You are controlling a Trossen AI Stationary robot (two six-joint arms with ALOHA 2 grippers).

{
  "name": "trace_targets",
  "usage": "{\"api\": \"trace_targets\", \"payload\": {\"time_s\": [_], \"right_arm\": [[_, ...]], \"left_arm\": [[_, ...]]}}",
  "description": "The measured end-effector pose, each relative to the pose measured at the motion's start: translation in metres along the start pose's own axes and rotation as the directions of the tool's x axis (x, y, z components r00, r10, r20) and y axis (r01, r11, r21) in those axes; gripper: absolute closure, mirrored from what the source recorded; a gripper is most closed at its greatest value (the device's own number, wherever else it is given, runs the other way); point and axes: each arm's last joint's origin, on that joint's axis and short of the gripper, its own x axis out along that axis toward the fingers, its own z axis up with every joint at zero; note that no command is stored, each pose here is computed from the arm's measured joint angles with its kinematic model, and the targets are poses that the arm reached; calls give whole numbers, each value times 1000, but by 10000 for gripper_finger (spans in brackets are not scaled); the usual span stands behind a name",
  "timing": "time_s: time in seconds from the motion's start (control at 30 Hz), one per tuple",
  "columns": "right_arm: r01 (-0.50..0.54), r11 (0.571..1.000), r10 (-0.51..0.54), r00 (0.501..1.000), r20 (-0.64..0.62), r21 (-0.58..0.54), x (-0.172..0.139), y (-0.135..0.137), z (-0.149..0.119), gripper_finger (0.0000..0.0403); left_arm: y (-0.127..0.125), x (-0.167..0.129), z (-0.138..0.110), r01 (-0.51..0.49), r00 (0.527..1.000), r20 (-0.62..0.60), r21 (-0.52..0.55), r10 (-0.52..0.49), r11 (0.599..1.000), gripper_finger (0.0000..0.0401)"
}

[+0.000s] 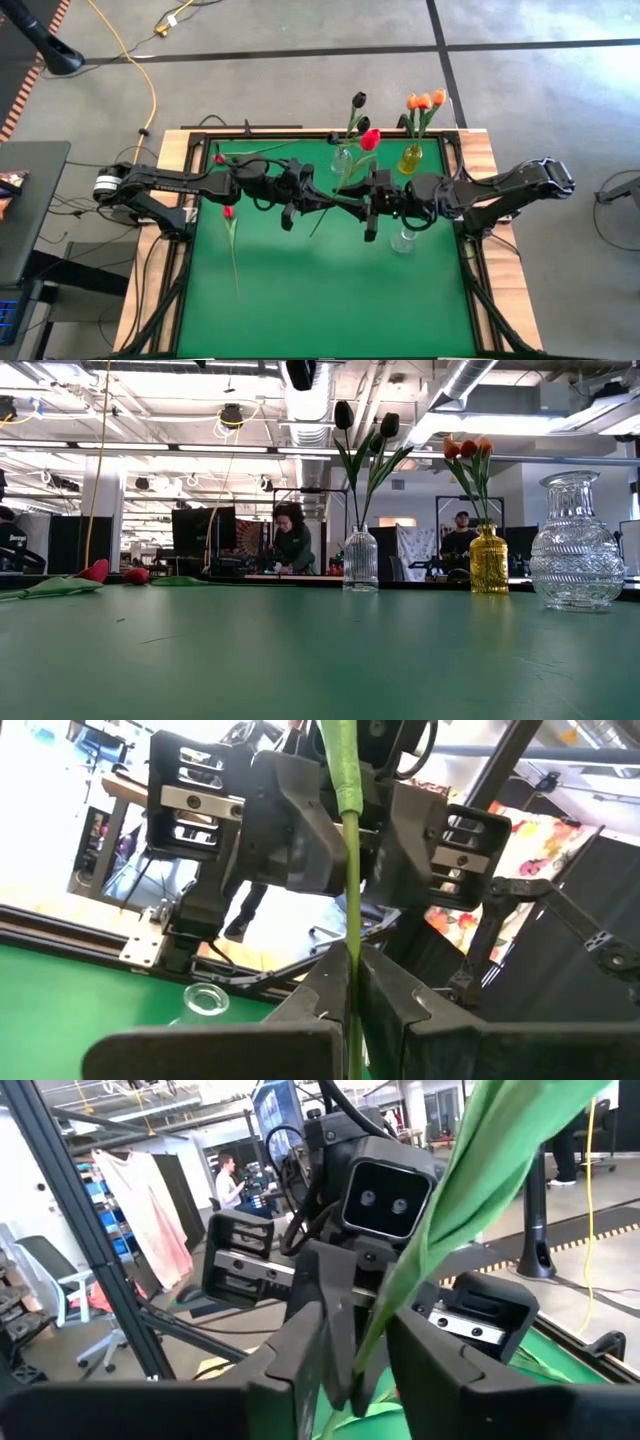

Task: Sort flowers into vase by color
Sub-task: Put the bottom right red flower into the bottom transparent vase

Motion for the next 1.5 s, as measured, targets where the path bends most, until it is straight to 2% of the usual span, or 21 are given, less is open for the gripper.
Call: {"api": "trace_targets", "payload": {"time_s": [0.37,0.6,0.7,0.83,0.97,1.13,1.33,1.5], "right_arm": [[5,1000,-5,1000,5,2,0,0,0,337],[5,1000,-5,1000,5,1,0,0,0,366],[5,1000,-5,1000,3,-3,0,0,0,369],[-1,1000,1,1000,-9,-7,-7,-1,4,367],[3,1000,-4,999,-52,-17,-25,-4,14,368],[9,1000,-5,981,-194,16,-60,-6,18,368],[45,997,-16,914,-406,60,-111,-11,14,369],[121,992,-98,887,-451,22,-142,-19,14,369]], "left_arm": [[0,0,0,-2,1000,-1,-6,2,1000,401],[0,0,-1,-5,1000,-3,-2,5,1000,399],[-2,1,-2,0,1000,-9,54,0,999,380],[-3,1,-2,4,1000,-9,96,-4,995,329],[1,-4,3,-20,1000,-16,84,21,996,274],[9,-20,8,-78,992,-95,4,78,997,229],[21,-36,6,-202,958,-219,-65,183,977,217],[22,-37,1,-231,945,-252,-71,207,970,217]]}}
